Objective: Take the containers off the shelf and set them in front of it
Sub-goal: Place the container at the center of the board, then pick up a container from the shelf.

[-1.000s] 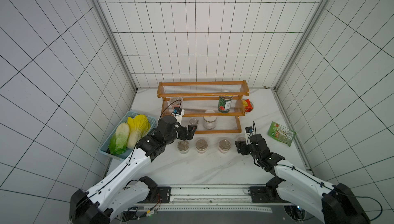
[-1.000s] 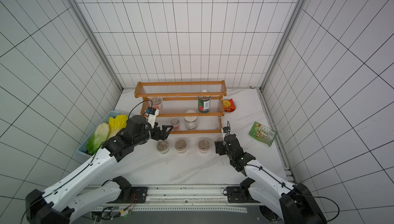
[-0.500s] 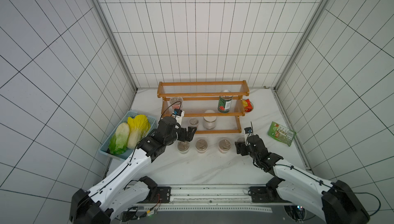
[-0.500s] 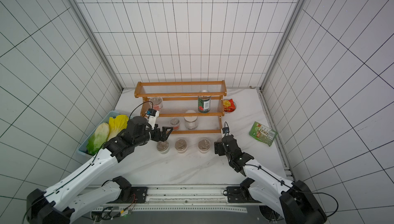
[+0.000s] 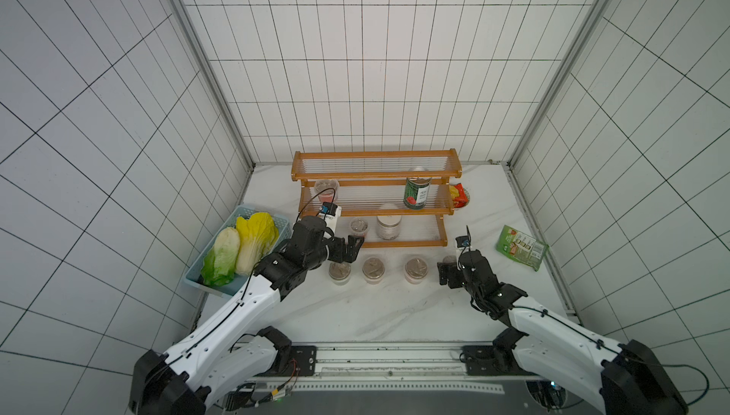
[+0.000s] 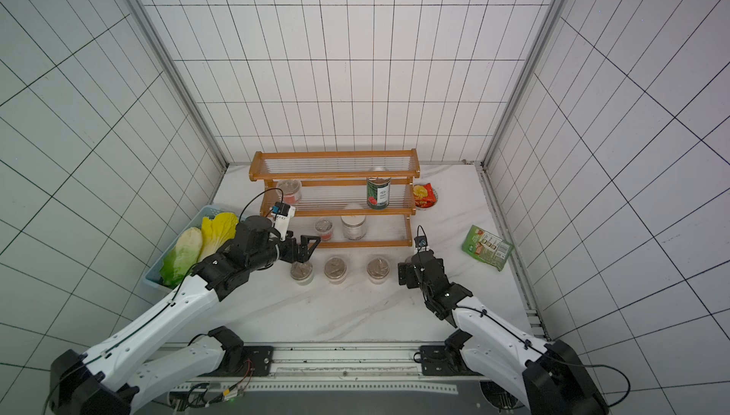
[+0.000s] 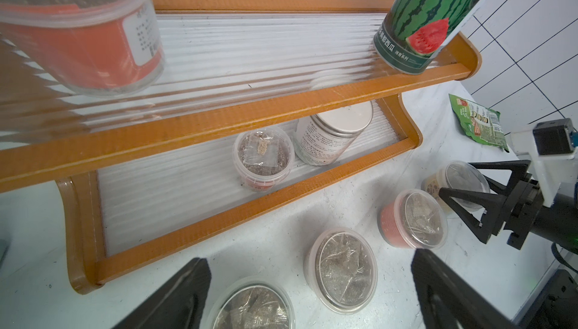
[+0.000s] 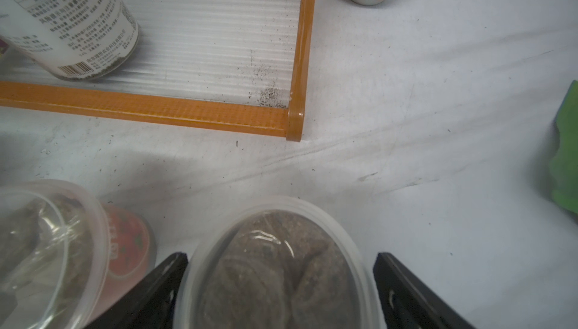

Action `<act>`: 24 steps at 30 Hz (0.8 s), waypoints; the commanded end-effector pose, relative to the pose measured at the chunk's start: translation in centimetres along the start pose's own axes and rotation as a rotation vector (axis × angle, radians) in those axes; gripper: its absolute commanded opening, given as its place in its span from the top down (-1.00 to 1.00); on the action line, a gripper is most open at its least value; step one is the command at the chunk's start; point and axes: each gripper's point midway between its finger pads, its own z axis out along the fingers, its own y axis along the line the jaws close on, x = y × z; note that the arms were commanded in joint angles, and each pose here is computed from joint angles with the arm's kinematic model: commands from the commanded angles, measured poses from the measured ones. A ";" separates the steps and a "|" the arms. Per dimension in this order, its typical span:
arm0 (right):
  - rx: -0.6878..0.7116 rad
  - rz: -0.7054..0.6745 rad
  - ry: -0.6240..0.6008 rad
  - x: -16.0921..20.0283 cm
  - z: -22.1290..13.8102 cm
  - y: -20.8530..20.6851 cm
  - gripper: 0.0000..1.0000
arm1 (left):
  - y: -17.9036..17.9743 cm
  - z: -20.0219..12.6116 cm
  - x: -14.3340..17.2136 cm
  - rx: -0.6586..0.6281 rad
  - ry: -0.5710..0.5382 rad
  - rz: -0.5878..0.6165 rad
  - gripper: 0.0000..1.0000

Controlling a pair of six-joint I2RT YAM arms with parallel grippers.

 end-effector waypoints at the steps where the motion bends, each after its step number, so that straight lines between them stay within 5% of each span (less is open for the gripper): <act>1: 0.011 0.012 -0.034 -1.8 -0.9 0.0 -0.95 | -0.2 0.0 -0.4 0.013 -0.012 0.014 -0.97; 24: 0.068 0.040 -0.208 -9.7 -8.0 -1.8 -0.98 | -0.7 -1.3 -2.5 0.017 -0.031 0.045 -0.97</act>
